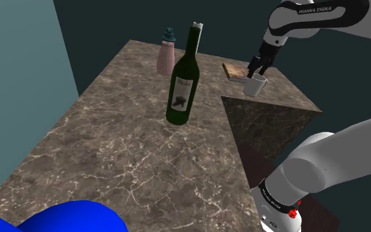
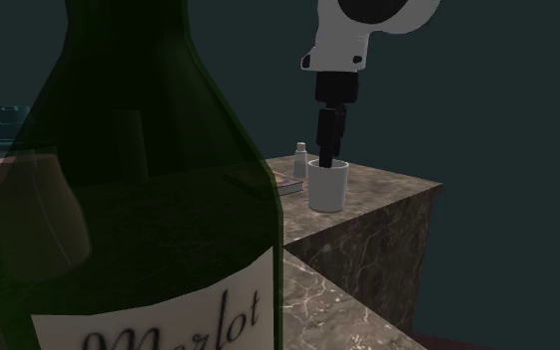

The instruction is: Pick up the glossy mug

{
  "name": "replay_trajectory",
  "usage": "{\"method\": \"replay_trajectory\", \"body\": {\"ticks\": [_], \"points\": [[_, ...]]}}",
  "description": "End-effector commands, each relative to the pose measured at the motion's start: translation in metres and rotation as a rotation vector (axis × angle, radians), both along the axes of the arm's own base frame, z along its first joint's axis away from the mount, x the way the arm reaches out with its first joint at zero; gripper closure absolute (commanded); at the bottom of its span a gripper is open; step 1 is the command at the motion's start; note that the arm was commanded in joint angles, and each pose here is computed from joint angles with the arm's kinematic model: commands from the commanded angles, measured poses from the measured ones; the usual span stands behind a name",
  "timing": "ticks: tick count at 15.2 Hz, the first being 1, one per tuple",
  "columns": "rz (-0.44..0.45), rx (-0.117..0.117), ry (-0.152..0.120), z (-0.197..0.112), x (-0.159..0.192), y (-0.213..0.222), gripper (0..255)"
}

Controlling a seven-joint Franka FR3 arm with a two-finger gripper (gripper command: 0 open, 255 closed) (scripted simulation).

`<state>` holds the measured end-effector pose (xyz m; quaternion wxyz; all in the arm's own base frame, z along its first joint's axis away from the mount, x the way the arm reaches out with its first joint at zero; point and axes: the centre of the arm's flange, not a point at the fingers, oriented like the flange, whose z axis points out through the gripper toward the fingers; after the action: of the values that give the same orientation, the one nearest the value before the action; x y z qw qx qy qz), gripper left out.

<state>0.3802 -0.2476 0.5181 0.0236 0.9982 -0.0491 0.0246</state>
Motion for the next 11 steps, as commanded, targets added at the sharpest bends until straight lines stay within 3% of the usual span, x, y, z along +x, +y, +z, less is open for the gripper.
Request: {"method": "replay_trajectory", "body": {"ticks": [1,11], "points": [[0.007,-0.004,0.004,-0.01,0.009,-0.022,0],[0.007,-0.004,0.004,-0.05,0.009,-0.024,0]]}}
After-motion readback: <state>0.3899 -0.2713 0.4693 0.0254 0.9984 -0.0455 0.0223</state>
